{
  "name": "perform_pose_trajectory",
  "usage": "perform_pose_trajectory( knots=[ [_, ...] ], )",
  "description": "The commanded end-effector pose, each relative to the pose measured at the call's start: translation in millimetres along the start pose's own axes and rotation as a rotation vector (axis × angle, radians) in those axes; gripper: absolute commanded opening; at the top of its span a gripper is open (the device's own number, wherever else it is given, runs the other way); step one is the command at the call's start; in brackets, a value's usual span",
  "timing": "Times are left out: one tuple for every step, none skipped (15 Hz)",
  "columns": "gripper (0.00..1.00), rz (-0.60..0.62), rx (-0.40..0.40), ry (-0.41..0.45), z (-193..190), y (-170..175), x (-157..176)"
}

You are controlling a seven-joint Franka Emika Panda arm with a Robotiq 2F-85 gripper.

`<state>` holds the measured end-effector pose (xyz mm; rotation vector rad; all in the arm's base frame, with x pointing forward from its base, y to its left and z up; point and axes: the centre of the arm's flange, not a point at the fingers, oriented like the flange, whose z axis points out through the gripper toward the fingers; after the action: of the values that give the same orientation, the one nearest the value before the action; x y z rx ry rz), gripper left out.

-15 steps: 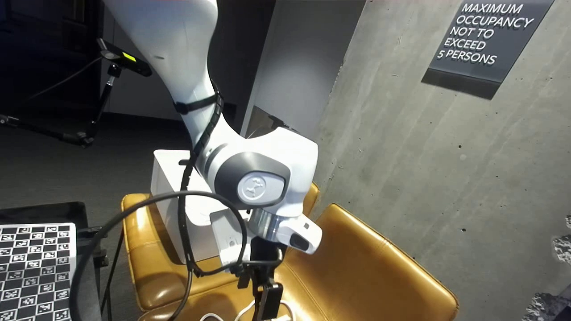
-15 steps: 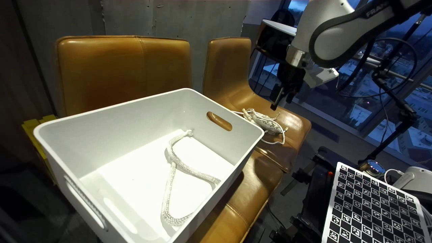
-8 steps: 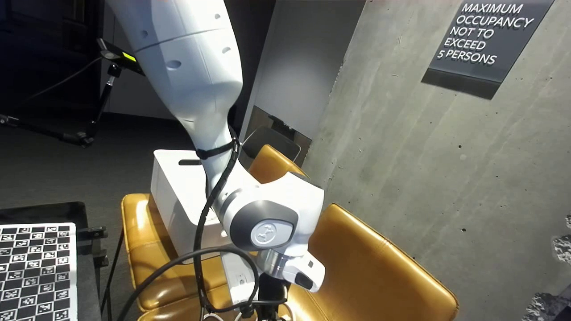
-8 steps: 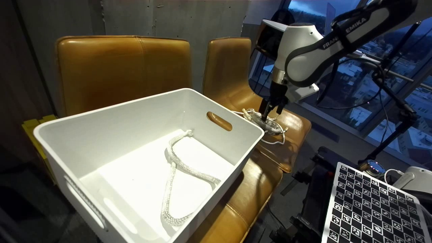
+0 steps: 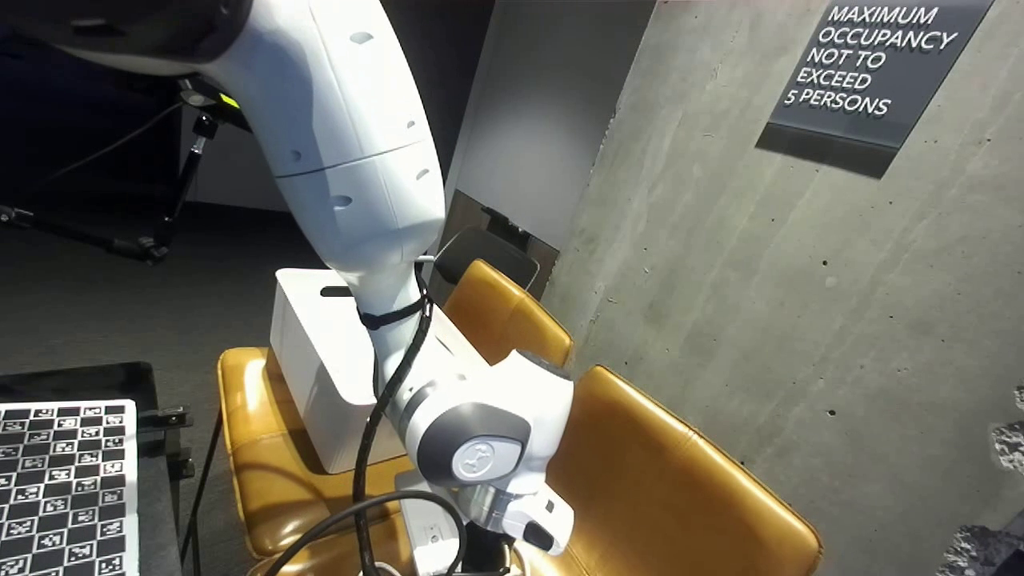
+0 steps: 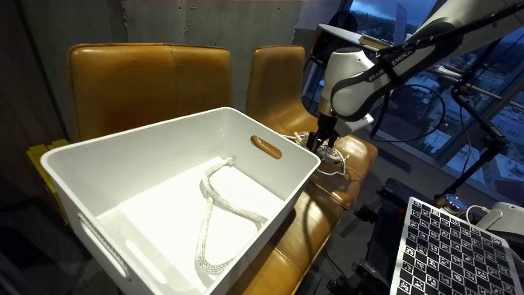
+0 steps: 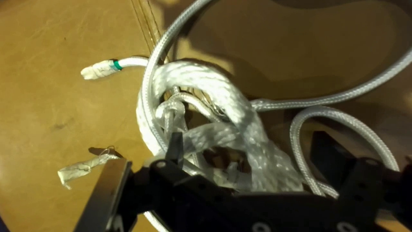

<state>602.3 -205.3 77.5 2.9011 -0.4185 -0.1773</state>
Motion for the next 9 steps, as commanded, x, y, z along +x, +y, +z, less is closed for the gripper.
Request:
perform_pose_trajectory(
  knots=[
    [0.85, 0.005, -0.003, -0.01, 7.1, -7.7, 10.8],
    [0.72, 0.005, -0.004, -0.011, 8.8, -9.1, 10.9],
    [0.66, 0.004, -0.005, -0.013, 10.1, -11.0, 10.4],
    [0.58, 0.002, -0.006, -0.013, 10.7, -13.2, 9.0],
    [0.49, 0.0, -0.006, -0.011, 9.5, -15.6, 6.5],
    [0.42, -0.003, -0.007, -0.009, 8.3, -17.2, 5.1],
    [0.36, -0.006, -0.008, -0.01, 7.3, -19.0, 3.8],
    [0.28, -0.009, -0.009, -0.01, 5.9, -20.7, 2.4],
    [0.21, -0.012, -0.01, -0.009, 3.6, -21.9, 1.4]
  ],
)
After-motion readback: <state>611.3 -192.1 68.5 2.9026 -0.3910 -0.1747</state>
